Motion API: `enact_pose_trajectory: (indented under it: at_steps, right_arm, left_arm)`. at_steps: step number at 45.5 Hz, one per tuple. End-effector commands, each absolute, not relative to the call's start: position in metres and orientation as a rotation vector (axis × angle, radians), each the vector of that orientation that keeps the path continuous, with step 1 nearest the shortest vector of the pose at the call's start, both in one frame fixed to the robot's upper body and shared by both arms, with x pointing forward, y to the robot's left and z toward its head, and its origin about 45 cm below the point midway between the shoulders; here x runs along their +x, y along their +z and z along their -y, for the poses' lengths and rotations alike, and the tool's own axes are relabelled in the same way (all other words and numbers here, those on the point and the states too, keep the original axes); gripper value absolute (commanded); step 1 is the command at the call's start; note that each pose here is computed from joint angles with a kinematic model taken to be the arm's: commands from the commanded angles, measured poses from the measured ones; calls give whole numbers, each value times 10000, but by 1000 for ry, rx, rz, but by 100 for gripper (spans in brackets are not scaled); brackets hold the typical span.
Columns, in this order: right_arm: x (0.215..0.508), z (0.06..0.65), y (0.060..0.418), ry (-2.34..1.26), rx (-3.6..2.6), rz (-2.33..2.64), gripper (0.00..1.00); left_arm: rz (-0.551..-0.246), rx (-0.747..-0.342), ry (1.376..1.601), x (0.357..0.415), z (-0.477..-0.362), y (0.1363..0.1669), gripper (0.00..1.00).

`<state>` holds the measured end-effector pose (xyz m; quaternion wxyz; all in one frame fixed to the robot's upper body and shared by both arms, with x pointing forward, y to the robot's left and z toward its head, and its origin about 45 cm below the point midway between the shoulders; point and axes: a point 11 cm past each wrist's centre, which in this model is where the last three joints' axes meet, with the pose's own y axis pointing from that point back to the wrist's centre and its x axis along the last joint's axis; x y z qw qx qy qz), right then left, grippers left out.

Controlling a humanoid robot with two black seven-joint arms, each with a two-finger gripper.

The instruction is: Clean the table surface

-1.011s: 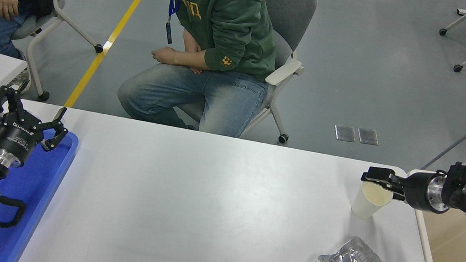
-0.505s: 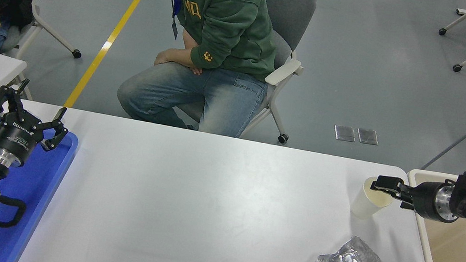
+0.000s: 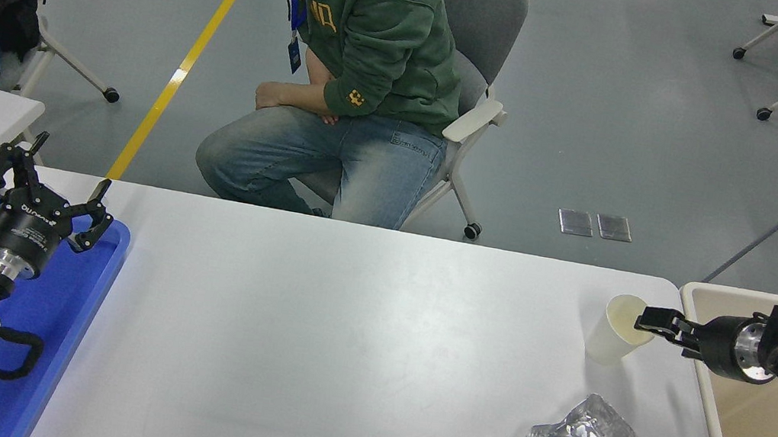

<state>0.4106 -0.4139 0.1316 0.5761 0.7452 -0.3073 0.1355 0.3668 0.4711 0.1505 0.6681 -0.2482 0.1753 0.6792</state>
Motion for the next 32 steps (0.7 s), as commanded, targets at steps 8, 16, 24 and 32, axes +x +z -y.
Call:
enact_pose_trajectory:
  at_steps: [8,16,24,32]
  right_arm:
    - [4143,3880,1198,340,1769,667,69]
    - [4189,3907,1180,368,1734,669,39]
    - [4230,3946,1242,350,1732,673,0]
    - [4274,3946,1321,338,1754,678,0]
  left_arm:
    - [-395,-560,1532,3668,-4711,1505,100]
    - [-395,-560,1532,3668,-4711,1505,100]
    - [-395,-560,1532,3668,-4711,1505,100]
    - [-395,-560,1532,3668,-4711,1505,100]
